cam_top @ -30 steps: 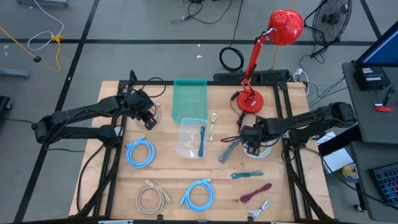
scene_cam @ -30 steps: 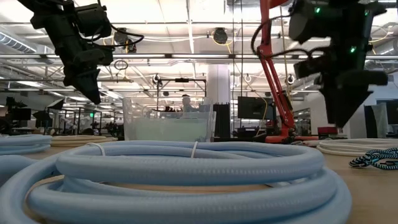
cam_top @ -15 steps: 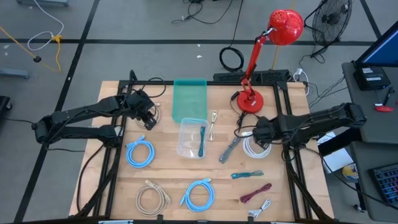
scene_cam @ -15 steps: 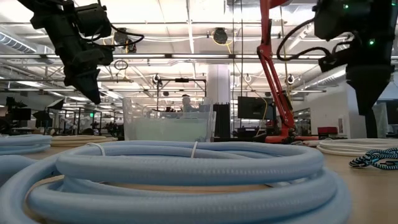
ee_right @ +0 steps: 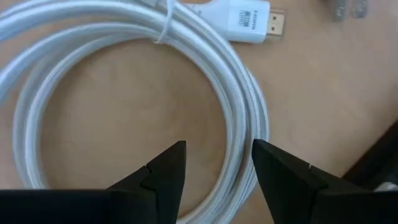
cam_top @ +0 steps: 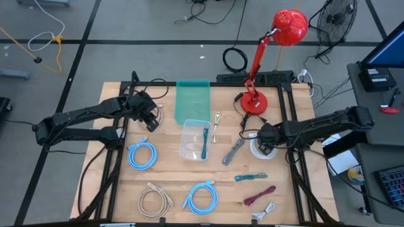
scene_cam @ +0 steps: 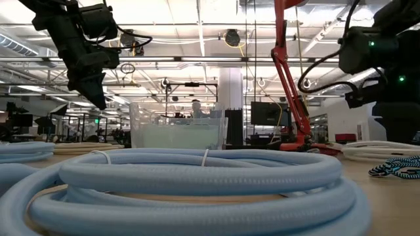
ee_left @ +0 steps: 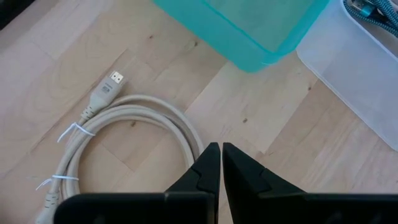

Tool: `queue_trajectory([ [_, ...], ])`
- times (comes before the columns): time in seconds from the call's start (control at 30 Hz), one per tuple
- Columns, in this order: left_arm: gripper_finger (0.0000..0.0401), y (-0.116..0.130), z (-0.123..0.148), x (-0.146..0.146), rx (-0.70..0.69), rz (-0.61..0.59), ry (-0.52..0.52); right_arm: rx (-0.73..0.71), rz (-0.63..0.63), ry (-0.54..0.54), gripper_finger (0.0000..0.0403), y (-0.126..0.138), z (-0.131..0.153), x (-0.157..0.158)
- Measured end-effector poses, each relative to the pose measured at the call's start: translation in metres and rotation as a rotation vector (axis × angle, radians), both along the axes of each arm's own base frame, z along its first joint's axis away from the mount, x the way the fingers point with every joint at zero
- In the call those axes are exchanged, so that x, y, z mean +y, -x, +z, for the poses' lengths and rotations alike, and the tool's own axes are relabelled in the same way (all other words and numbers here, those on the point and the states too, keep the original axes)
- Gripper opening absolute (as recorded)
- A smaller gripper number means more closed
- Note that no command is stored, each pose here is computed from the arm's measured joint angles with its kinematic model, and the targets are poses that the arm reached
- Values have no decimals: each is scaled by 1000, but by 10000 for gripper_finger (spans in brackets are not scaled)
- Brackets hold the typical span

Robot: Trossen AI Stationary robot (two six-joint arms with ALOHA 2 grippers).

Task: Pick & Place USB Port
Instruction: Put the white rolled USB cable into the blue bin

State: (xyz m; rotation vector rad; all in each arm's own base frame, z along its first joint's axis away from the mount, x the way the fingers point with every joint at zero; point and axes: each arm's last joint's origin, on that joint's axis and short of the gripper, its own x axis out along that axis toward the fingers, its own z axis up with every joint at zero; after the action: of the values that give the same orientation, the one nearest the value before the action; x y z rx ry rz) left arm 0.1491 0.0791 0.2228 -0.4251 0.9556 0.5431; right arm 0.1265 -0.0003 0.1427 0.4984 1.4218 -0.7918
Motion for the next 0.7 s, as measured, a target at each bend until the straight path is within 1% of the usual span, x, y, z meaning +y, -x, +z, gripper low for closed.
queue_trajectory([
  [0.1,24,0,0,0,0,0,0,-7,-3,-5,183,-1,-1,0],
  [0.4,24,-1,0,-1,-2,-1,4,-17,-4,29,183,-2,-1,-1],
  [0.7,24,-3,0,-6,-3,-34,5,-44,-24,0,183,-4,-1,1],
])
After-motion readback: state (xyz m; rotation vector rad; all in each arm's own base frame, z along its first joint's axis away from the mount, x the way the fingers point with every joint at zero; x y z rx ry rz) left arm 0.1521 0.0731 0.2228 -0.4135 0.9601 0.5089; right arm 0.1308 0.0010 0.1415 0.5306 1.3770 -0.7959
